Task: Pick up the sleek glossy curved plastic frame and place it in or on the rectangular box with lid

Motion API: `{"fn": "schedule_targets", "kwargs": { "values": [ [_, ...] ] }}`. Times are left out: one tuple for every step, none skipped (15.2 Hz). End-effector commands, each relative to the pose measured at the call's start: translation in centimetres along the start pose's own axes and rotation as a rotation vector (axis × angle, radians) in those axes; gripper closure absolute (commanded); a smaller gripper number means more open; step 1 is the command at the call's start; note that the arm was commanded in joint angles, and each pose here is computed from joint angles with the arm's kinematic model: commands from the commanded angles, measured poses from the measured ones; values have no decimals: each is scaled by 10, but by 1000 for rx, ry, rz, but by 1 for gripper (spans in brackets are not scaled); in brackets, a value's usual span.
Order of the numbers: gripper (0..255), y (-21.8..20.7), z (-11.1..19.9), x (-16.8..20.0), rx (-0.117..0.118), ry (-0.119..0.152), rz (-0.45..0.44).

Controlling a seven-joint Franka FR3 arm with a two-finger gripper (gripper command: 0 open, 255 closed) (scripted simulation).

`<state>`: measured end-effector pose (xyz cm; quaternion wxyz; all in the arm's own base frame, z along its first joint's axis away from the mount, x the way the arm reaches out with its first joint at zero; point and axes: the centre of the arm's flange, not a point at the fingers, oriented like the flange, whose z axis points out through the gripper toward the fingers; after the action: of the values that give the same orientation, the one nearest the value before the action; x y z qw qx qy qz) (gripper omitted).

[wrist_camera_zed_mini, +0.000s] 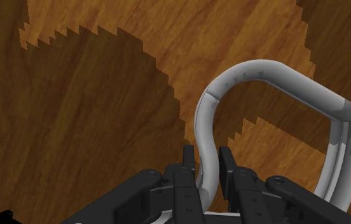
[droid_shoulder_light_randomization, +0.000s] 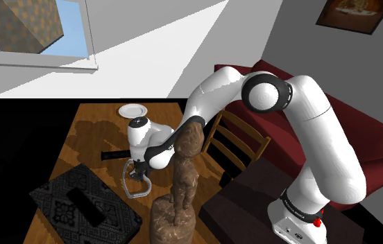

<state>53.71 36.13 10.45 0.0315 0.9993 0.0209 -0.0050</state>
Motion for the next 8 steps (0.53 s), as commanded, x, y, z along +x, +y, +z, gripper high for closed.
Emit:
{"fn": "schedule_targets", "kwargs": {
  "values": [
    [255, 0, -5, 0, 0, 0, 0],
    [255, 0, -10, 0, 0, 0, 0],
    [255, 1, -16, 0, 0, 0, 0],
    [255, 1, -21, 0, 0, 0, 0],
    [255, 1, -26, 0, 0, 0, 0],
    [255, 2, -32, 0, 0, 0, 0],
    [255, 2, -37, -1, 0, 0, 0],
    [255, 2, -42, -1, 0, 0, 0]
  ]
}}
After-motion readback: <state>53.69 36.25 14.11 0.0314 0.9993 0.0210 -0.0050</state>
